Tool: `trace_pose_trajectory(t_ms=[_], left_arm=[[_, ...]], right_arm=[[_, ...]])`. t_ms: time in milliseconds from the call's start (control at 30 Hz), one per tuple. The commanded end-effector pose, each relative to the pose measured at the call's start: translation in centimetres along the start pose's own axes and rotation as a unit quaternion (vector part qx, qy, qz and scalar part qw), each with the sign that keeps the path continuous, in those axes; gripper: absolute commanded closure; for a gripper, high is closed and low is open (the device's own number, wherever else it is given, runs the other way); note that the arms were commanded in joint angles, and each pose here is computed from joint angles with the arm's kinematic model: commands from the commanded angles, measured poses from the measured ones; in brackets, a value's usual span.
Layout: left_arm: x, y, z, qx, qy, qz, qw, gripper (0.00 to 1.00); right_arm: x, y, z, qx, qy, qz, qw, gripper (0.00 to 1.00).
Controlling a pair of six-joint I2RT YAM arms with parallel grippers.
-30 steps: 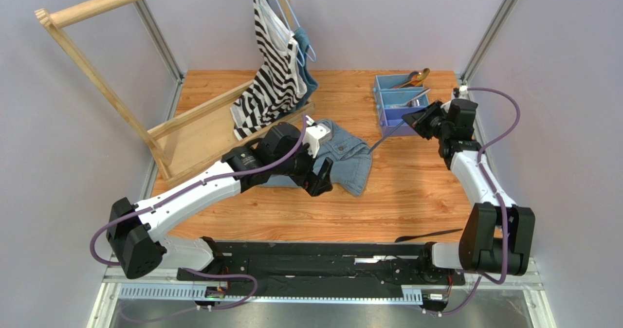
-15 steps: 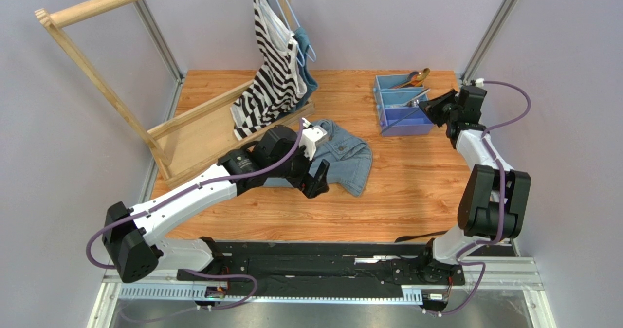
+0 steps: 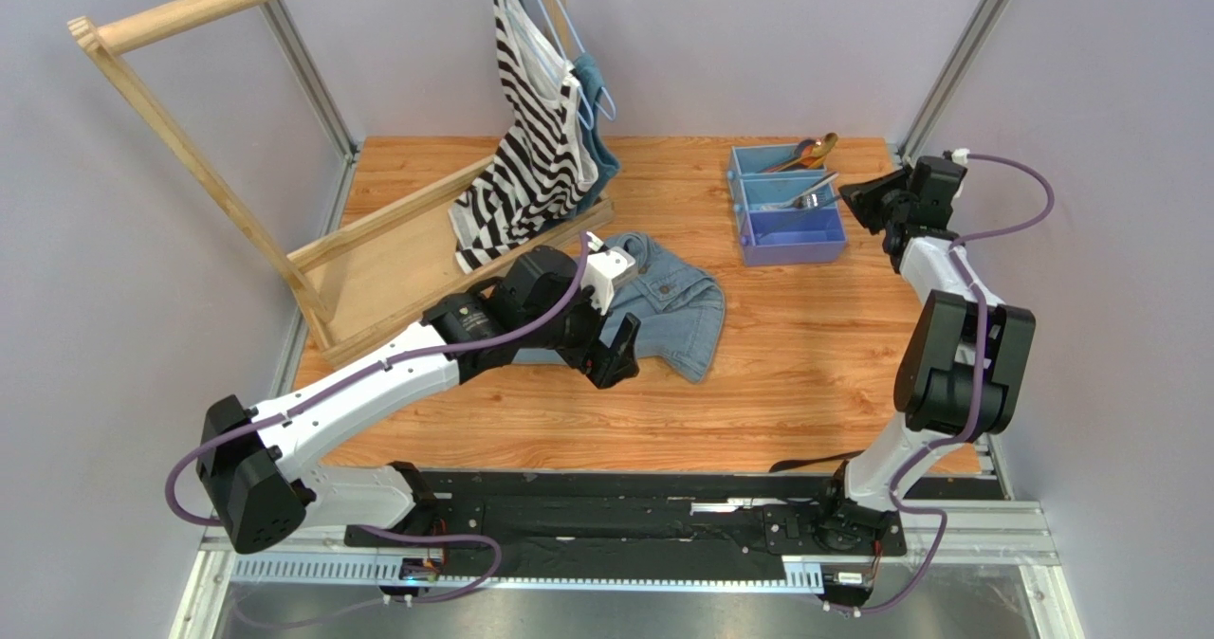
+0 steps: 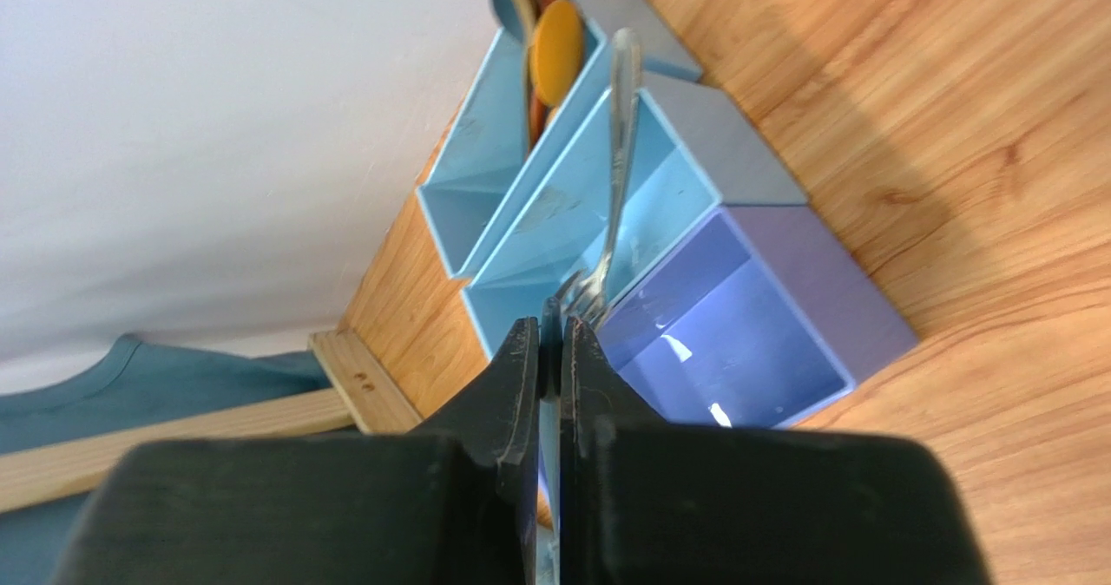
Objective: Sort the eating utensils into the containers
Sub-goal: Place the knife in the storage box.
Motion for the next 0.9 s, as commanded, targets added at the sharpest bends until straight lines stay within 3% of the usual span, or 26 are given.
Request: trace_pose_trajectory(t_ms=[0,233,467,667,800,867], left_arm=[[0.0,0.3,0.1,-0.009,-0.012,0.010,1.000,0.02],[0.0,0.3,0.4,-0.004,-0.022,0.011,1.000,0.03],[-0.1,0.4,0.6,-0.001,-0.030,0.012,0.999,0.04],[-0.2,0.4,0.5,-0.003,-0.033,0.014,0.999,0.04],[-0.2,0.4,0.5,-0.002,-0.033,0.014,0.999,0.04],[-0.2,0.4,0.4,-0.004,-0.035,0.015,0.999,0.04]], right_arm=[[1.1,2.2,0.8,-0.045,0.019,0.001,0.999,1.00],[0.9,2.5,2.4,-0.036,0.018,0.003,0.999,1.00],[0.4,1.6,3.3,-0.023,0.013,-0.003,1.000,0.93],[0.6,0.6,3.4,-0.015,0.026,-0.014,0.999,0.84],[0.7,0.4,2.8,-0.023,0.023,-0.020,0.999,0.65],[0.8,0.4,2.3,-0.027,0.022,-0.024,0.999,0.61]])
Point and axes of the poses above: each gripper's point midway between its finger pads, its own z axis out along the fingers, its own x axis along the line the jaws close on, y = z × x, the point moved 10 cm from there along -z, back along the fingers, and after that the axes turned 1 degree about -z, right-handed, at the moved point
